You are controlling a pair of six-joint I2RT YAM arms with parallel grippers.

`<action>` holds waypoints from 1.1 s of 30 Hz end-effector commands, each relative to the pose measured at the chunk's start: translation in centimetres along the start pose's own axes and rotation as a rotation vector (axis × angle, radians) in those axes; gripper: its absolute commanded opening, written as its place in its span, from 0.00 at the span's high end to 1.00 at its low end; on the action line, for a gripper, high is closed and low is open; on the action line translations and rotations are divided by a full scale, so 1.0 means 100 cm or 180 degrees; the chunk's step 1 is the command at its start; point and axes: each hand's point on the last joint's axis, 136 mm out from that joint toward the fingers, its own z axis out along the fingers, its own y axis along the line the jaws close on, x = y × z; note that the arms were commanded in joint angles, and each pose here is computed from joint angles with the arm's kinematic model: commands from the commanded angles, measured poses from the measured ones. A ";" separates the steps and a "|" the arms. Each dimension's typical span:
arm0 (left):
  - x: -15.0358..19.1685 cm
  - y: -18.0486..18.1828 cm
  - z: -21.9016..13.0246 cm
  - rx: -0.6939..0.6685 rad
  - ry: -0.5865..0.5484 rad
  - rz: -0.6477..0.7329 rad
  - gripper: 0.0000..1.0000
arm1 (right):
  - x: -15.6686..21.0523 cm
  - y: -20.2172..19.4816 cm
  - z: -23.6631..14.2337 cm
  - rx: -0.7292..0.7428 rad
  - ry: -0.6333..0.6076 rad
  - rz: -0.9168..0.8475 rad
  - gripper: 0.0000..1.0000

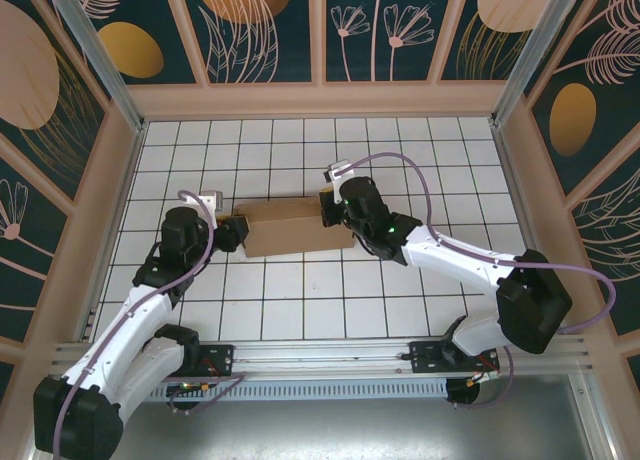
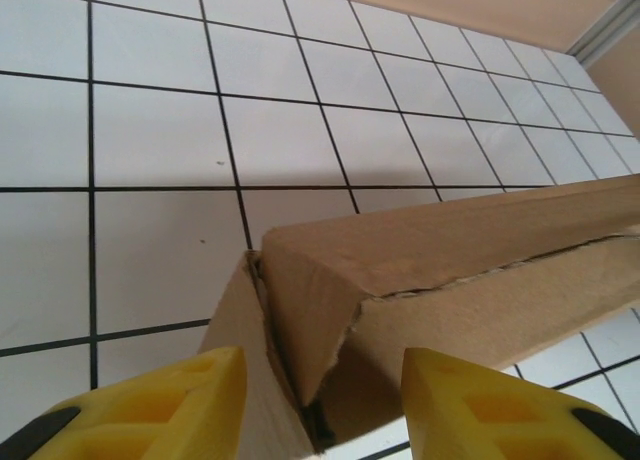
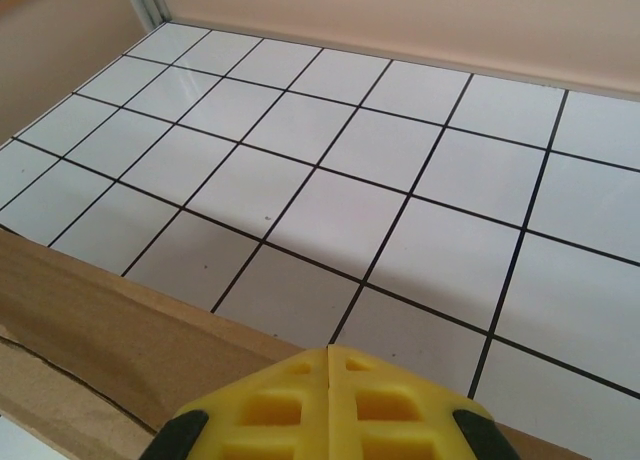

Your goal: Fold the paper box

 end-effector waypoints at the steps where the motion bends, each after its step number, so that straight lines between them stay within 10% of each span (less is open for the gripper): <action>1: -0.002 -0.014 -0.007 0.0181 0.0021 -0.0063 0.54 | 0.031 -0.010 0.006 0.0212 0.0244 -0.0006 0.95; 33: -0.072 -0.009 -0.006 -0.0039 -0.0692 -0.0640 0.50 | 0.024 -0.015 0.007 0.0335 0.0249 0.0013 0.87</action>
